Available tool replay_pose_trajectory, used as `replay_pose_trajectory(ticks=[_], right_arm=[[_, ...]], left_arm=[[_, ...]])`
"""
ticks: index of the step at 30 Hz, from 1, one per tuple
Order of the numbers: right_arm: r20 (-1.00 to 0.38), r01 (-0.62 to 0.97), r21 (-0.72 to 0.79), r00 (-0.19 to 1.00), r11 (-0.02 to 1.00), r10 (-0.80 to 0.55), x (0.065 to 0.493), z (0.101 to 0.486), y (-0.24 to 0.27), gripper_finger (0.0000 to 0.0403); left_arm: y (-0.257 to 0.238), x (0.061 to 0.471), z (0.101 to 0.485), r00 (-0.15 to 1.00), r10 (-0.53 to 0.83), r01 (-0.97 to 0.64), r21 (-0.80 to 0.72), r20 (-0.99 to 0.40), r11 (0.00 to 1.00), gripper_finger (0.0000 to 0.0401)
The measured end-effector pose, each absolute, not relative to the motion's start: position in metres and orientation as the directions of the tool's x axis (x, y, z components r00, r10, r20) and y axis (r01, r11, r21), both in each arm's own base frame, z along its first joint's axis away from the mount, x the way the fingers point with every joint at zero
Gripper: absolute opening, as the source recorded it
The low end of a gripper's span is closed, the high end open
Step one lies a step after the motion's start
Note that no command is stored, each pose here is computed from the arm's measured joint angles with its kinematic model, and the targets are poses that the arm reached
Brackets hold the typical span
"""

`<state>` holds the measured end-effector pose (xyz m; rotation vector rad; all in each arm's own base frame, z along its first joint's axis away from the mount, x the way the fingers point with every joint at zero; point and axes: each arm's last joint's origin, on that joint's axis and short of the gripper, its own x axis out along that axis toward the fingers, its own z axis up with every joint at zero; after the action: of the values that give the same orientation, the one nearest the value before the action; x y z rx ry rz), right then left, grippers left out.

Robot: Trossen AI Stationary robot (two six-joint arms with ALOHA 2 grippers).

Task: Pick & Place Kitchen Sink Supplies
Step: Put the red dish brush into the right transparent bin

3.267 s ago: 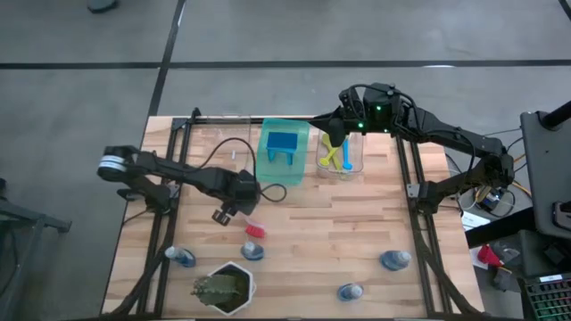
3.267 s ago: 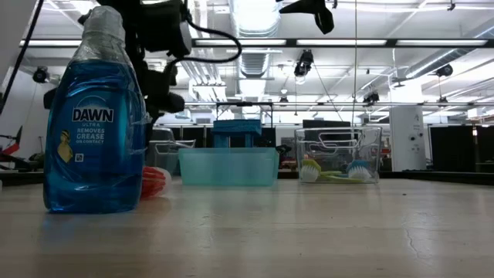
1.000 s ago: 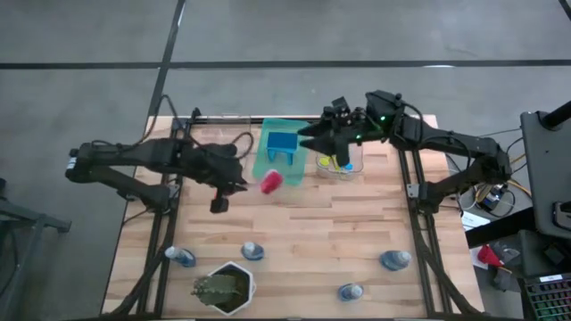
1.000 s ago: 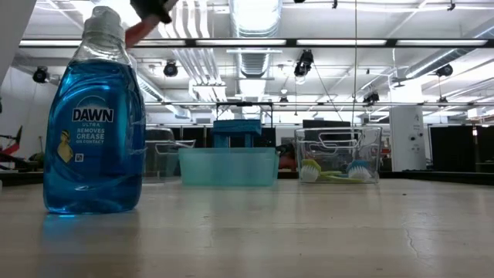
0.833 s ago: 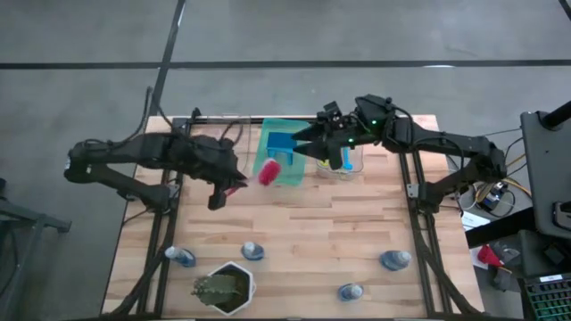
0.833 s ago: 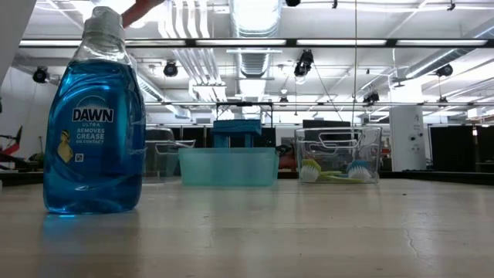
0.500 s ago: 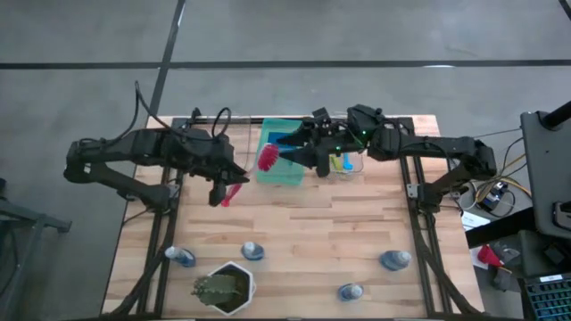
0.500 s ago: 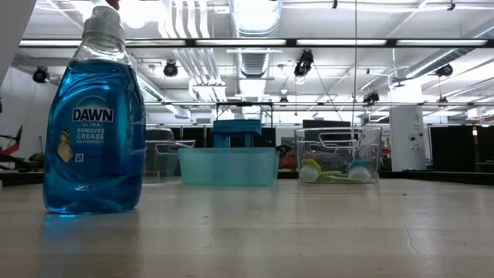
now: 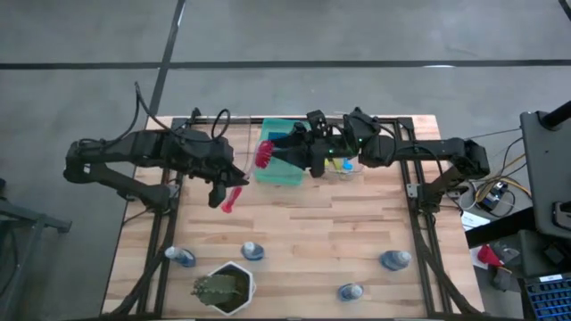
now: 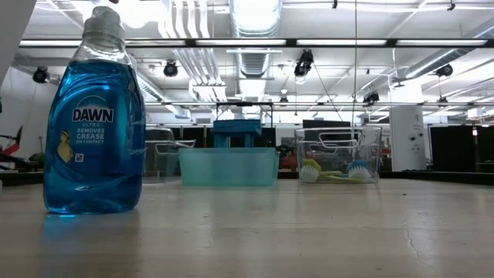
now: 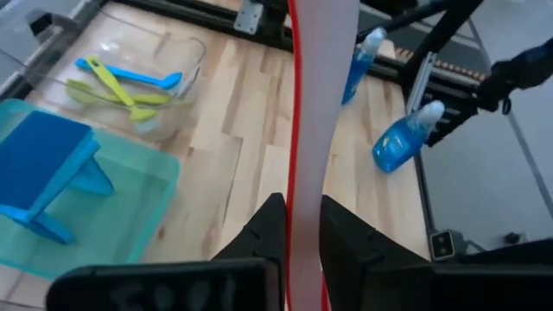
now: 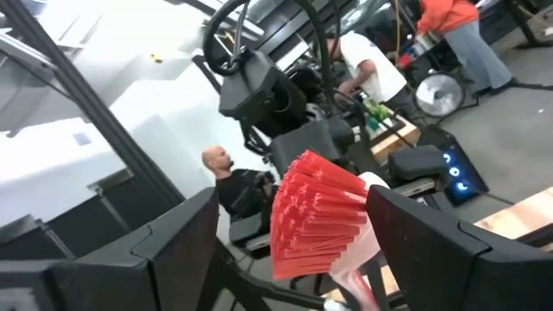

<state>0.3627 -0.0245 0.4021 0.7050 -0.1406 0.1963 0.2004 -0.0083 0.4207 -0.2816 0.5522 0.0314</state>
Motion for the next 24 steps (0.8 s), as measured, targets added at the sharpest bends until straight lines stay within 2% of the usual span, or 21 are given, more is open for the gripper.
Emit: replay_pose_trajectory(ticks=[13,18,24], right_arm=[[0.161,-0.191,0.618,0.98,0.763,0.115,0.36,0.4,-0.026,0.0311],[0.175,-0.186,0.635,0.98,0.75,0.094,0.361,0.401,-0.027,0.0317],[0.207,-0.205,0.639,0.974,0.742,0.091,0.369,0.401,-0.028,0.0333]], left_arm=[[-0.005,0.171,0.442,0.918,0.007,-0.123,-0.27,-0.396,0.955,0.0038],[-0.005,0.166,0.443,0.918,0.018,-0.141,-0.284,-0.396,0.948,0.0039],[-0.006,0.182,0.435,0.901,0.015,-0.151,-0.282,-0.434,0.948,0.0039]])
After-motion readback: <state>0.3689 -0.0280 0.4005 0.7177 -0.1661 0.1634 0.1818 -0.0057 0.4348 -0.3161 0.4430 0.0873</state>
